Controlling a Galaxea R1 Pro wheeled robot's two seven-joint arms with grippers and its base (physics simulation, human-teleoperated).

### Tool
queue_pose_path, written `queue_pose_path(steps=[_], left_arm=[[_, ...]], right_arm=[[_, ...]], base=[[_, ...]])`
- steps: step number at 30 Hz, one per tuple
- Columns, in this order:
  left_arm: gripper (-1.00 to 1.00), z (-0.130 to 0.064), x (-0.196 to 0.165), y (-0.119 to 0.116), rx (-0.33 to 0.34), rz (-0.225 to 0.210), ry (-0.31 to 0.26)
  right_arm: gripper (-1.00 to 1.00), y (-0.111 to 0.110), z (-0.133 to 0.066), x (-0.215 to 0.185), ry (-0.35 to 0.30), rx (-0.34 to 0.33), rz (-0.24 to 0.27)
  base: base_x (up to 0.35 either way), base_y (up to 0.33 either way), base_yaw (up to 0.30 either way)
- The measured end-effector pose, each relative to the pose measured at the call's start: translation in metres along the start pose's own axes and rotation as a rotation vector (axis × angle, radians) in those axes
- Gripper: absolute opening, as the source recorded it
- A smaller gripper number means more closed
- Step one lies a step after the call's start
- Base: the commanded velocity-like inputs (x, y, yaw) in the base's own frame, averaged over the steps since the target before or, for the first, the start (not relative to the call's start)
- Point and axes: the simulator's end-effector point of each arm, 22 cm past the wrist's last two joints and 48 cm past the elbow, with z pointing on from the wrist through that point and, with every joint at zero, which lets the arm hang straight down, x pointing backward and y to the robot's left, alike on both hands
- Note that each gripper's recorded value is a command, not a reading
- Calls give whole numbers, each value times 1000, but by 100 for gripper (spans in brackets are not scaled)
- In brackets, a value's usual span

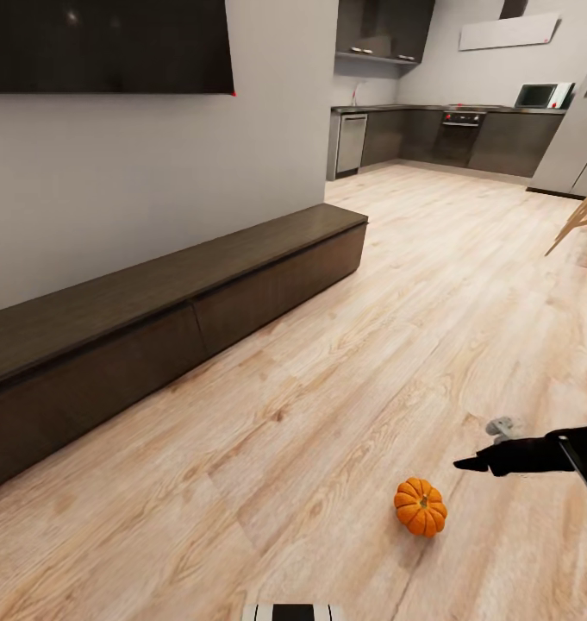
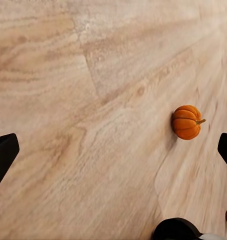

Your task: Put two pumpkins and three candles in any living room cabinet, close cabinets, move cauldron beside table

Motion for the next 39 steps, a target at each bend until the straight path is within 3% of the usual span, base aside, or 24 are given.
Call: queue_pose_path(steps=[5,9,10,19,30,39], left_arm=[[100,1,1,0,-2,-1,2],[100,1,1,2,-11,-2,-1],[100,1,0,3,-16,-3,-4],[100,1,0,3,-17,-4,-5],[100,1,-1,4,-18,-4,-8],[100,1,-1,4,-18,-3,-7]], right_arm=[[100,26,24,-8,-17,-56,0],[100,30,29,-9,-21,-59,-6],[100,32,43,-9,-17,-34,-5],[100,41,59,8,16,-61,29],[100,56,75,20,51,-88,39],[100,53,81,18,35,-66,3]], base=[[0,-6,0],[47,-199,0],[79,-308,0],[71,-280,0],[120,-35,0],[89,-1,0]])
